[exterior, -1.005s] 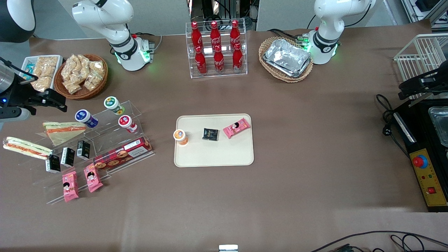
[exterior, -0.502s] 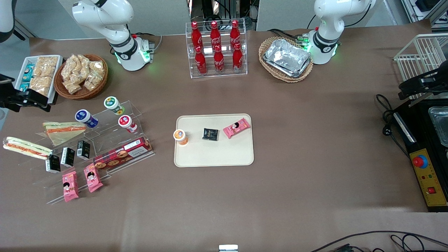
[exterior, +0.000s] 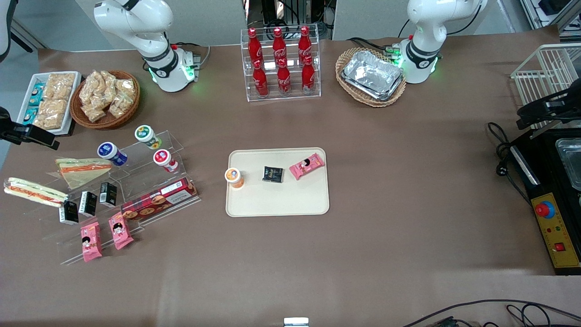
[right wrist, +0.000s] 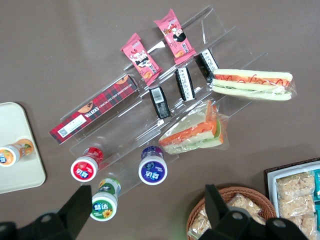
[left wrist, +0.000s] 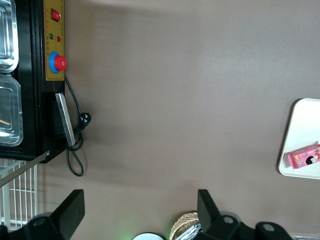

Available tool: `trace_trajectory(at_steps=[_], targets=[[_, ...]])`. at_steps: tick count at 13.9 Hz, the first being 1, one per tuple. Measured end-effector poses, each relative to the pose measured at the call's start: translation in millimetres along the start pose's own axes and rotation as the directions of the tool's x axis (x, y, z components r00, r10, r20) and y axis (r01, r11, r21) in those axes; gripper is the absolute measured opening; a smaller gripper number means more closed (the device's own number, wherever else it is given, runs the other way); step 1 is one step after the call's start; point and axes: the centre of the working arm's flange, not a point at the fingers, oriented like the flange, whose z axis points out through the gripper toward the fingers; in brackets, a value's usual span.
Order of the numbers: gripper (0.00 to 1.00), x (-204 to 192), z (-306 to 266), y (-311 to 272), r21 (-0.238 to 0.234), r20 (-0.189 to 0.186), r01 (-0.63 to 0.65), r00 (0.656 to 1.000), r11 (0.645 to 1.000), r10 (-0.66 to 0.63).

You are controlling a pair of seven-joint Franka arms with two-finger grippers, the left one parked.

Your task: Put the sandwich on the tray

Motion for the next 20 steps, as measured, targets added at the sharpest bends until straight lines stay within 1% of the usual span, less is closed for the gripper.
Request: trace_trajectory(at_steps=[2, 5, 7, 8, 10, 13, 14, 15, 16, 18, 20], targets=[[1.0, 4, 6, 6, -0.001, 0.006, -0.01, 1.0, 1.0, 0.01], [1.0, 11, 6, 14, -0.004, -0.024, -0.003, 1.0, 1.0, 0.003], [1.0, 13, 8, 16, -0.015, -0.031, -0.007, 1.0, 1.0, 0.006], [1.0, 16, 9, 20, -0.024, -0.037, -0.035, 0.999, 0.999, 0.034], [1.0, 21, 11, 35, -0.027, -0.043, -0.134, 0.99, 0.991, 0.133], [1.0, 27, 20, 67, -0.028, -0.035, -0.297, 0.955, 0.954, 0.296], [1.0, 30, 25, 75, -0.029, -0.035, -0.331, 0.943, 0.943, 0.33], [1.0, 32, 29, 83, -0.031, -0.034, -0.374, 0.927, 0.927, 0.373], [1.0, 34, 35, 91, -0.033, -0.032, -0.442, 0.897, 0.896, 0.441], [1.0, 37, 41, 102, -0.033, -0.033, -0.59, 0.807, 0.807, 0.589], [1.0, 42, 44, 112, -0.014, -0.061, -0.713, 0.701, 0.701, 0.711]])
